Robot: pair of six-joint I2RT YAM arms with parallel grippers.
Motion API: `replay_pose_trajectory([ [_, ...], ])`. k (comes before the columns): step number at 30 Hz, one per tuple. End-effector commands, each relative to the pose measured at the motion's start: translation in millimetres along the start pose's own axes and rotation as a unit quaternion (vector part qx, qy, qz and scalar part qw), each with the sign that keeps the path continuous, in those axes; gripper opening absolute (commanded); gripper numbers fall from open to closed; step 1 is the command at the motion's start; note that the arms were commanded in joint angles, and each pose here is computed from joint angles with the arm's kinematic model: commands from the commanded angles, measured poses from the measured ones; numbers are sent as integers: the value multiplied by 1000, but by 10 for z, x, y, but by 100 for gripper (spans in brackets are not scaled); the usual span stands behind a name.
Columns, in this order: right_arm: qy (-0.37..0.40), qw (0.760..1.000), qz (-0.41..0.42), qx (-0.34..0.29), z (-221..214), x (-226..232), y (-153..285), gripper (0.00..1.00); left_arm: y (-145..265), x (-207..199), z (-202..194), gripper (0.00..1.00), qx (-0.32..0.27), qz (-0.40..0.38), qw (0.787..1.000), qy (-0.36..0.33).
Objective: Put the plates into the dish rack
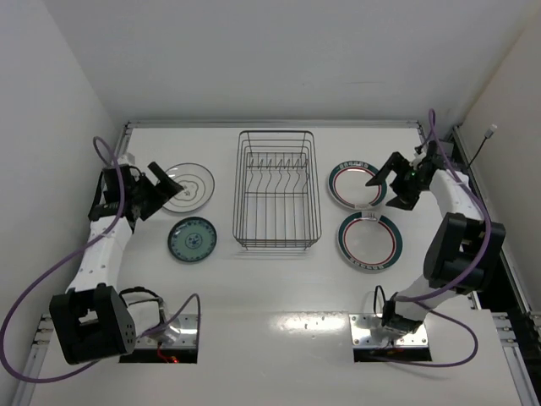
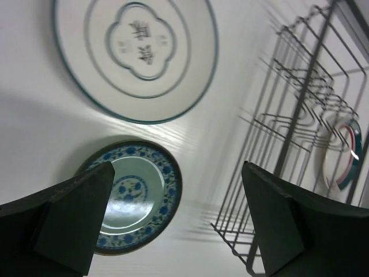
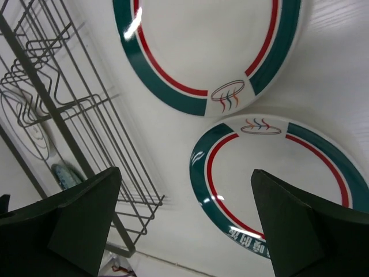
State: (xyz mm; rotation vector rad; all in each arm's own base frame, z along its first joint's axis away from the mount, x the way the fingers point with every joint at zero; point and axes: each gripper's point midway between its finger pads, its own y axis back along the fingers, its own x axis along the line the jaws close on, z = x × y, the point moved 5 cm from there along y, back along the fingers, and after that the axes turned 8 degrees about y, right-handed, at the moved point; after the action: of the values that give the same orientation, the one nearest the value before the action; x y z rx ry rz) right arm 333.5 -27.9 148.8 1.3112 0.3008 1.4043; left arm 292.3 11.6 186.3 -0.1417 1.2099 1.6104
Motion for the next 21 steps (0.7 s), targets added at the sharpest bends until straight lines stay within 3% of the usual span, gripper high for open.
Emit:
replay_pose_trajectory([
  [1,11,998,-32,-43,238,-102,80,93,74,-305,-42,91,12,-79,996,-47],
  [7,-17,999,-29,-26,438,-393,-204,91,54,-356,-244,91,52,-123,988,-79],
  [19,-42,998,-38,33,467,-840,-805,73,-63,-274,-325,91,84,-116,986,-88],
  [21,-47,997,-34,41,431,-882,-889,65,-63,-274,-325,91,84,-116,986,-88],
])
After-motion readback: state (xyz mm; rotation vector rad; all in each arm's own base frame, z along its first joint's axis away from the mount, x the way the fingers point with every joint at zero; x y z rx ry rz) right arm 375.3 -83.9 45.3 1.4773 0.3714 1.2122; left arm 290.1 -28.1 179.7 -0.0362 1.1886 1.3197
